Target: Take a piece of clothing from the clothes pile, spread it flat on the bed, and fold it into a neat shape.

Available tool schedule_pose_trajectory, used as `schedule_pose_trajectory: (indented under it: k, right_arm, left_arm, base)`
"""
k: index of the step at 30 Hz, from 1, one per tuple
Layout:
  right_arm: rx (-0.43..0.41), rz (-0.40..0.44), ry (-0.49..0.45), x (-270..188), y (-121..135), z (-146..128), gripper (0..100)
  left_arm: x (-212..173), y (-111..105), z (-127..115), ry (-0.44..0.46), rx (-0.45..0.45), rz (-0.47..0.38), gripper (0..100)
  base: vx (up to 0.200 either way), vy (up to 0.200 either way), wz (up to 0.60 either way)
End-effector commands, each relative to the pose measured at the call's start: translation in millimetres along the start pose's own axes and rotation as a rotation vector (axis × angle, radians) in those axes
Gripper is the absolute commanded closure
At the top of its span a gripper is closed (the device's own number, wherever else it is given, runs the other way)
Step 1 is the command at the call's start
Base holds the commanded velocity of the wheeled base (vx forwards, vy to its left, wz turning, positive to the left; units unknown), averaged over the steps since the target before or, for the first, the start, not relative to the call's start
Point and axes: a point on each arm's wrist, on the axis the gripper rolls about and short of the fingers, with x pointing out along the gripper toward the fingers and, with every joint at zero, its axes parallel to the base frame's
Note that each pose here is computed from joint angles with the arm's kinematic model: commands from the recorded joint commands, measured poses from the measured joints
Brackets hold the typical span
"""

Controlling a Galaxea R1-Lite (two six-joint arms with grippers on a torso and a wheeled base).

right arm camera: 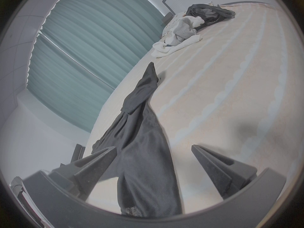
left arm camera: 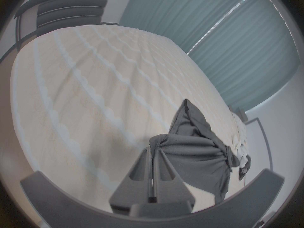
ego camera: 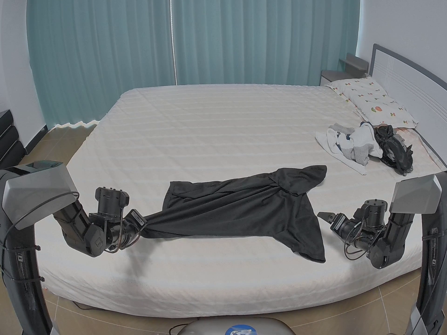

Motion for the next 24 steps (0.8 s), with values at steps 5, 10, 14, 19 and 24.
schedule_pose_trajectory:
  k: [5,10,14,19,24]
  right_arm:
    - [-0.030,0.051,0.070,31.1,22.6,-9.1,0]
    - [-0.034,0.005,0.117,54.0,31.5,-4.4,0]
    - [-0.039,-0.022,0.116,62.7,30.1,-4.8,0]
    - [-0.081,-0.061,0.151,66.4,24.0,-9.8,100]
    - [-0.147,-0.105,0.151,64.6,15.9,-12.6,100]
  left_arm:
    - [1.8,10.4,37.0,-0.089,-0.128,0.000,100]
    - [4.5,14.1,36.6,-0.061,-0.133,-0.007,100]
    - [2.8,13.4,36.8,-0.051,-0.133,-0.016,100]
    - [3.8,14.8,34.8,-0.043,-0.132,-0.011,100]
    - [2.8,14.5,33.1,-0.028,-0.130,-0.015,100]
  base:
    - [0.000,0.000,0.00]
    - [0.000,0.000,0.00]
    - [0.000,0.000,0.00]
    - [0.000,0.000,0.00]
    - [0.000,0.000,0.00]
